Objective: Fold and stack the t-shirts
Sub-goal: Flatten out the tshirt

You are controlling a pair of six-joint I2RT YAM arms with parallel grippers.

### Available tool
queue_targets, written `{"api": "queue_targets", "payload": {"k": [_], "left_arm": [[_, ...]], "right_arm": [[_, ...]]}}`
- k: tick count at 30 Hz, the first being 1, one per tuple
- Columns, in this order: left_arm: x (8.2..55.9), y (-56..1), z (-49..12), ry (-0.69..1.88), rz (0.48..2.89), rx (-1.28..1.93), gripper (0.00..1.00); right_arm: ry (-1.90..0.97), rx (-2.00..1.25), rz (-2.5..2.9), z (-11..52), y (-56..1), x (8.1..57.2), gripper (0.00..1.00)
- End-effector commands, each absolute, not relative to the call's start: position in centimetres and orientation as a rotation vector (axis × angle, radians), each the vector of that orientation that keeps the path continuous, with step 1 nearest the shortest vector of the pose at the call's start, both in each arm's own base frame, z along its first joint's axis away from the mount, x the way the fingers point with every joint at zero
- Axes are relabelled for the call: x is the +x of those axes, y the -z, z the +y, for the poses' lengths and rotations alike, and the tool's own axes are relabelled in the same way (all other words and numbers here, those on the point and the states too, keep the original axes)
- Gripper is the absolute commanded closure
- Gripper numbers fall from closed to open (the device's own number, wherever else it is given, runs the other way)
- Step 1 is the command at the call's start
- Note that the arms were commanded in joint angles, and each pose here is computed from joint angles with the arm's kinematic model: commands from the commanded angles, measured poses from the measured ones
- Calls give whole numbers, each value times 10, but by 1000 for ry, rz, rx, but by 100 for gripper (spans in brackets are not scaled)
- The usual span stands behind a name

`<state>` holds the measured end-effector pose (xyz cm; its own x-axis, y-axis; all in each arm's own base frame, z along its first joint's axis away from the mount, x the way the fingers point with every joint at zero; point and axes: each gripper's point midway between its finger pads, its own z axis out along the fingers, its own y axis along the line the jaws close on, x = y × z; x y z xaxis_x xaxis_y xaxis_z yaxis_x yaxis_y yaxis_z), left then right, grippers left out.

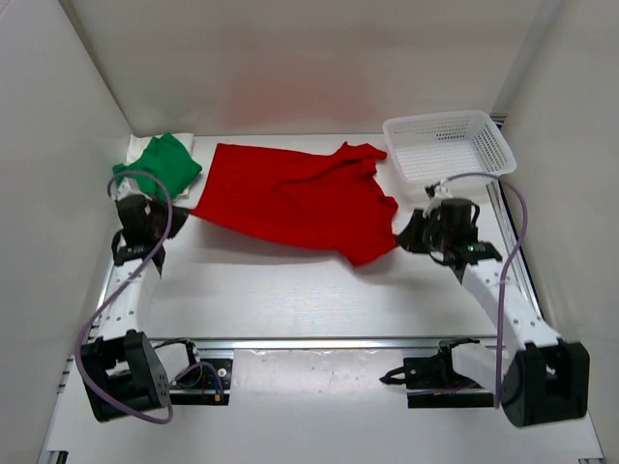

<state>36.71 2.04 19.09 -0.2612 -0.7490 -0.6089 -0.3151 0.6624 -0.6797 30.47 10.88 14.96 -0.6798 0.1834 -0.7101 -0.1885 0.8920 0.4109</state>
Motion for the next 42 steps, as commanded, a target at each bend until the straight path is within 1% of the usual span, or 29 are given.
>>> {"api": "queue_targets", "payload": {"k": [1, 4, 12, 15, 17, 18, 19, 20, 21, 22, 23, 24, 25, 26, 27, 28, 29, 30, 31, 33, 34, 35, 37, 38, 40, 41, 42], "left_arm": [[342, -169, 24, 491, 1852, -814, 100], [316, -142, 23, 443, 1936, -789, 100], [256, -113, 5, 416, 2092, -679, 100], [251, -117, 1, 438, 2092, -673, 100], [258, -127, -3, 464, 2067, -665, 100], [264, -136, -6, 490, 2049, -667, 100], [269, -151, -13, 543, 2028, -645, 100], [276, -167, -20, 598, 1992, -624, 100], [289, -199, -25, 631, 1947, -586, 100], [299, -245, -29, 673, 1870, -536, 100], [306, -263, -43, 731, 1863, -509, 100], [312, -312, -55, 775, 1786, -443, 100], [314, -361, -62, 788, 1702, -389, 100], [314, -385, -62, 783, 1656, -377, 100], [309, -427, -62, 783, 1583, -345, 100], [304, -459, -62, 783, 1530, -321, 100], [301, -473, -54, 773, 1505, -325, 100], [302, -491, -40, 745, 1468, -346, 100], [305, -496, -35, 753, 1466, -338, 100], [310, -501, -34, 777, 1474, -348, 100], [315, -504, -30, 765, 1475, -351, 100], [316, -507, -30, 762, 1464, -358, 100], [329, -499, -18, 734, 1469, -397, 100], [335, -499, -10, 716, 1461, -424, 100], [357, -479, -3, 687, 1506, -456, 100], [371, -465, 6, 645, 1529, -503, 100], [379, -456, 15, 577, 1535, -531, 100]], "right_arm": [[-596, -6, 2152, 110, -161, 280, 100], [-678, 9, 2205, 117, -153, 238, 100], [-865, 139, 2224, 130, -172, 148, 100], [-877, 142, 2220, 130, -173, 131, 100], [-835, 172, 2234, 128, -167, 131, 100], [-819, 133, 2230, 131, -167, 133, 100], [-797, 121, 2244, 134, -167, 137, 100], [-797, 57, 2171, 140, -191, 144, 100], [-724, -10, 2135, 143, -202, 157, 100], [-728, -33, 2054, 146, -242, 165, 100], [-677, -75, 1976, 148, -284, 178, 99], [-655, -128, 1905, 155, -324, 189, 100], [-637, -147, 1883, 161, -343, 201, 100], [-637, -168, 1782, 156, -390, 204, 100], [-603, -176, 1728, 153, -425, 214, 100], [-564, -182, 1734, 155, -434, 228, 100], [-558, -173, 1648, 142, -475, 224, 100], [-529, -163, 1594, 135, -503, 232, 100], [-489, -155, 1604, 135, -505, 248, 100], [-454, -156, 1531, 127, -540, 262, 100], [-445, -181, 1556, 129, -536, 285, 100], [-480, -200, 1507, 128, -557, 283, 100], [-557, -229, 1499, 121, -571, 315, 100], [-561, -235, 1489, 124, -573, 324, 100], [-610, -257, 1500, 123, -566, 364, 100], [-626, -256, 1534, 128, -552, 389, 100], [-627, -265, 1519, 125, -557, 396, 100]]}}
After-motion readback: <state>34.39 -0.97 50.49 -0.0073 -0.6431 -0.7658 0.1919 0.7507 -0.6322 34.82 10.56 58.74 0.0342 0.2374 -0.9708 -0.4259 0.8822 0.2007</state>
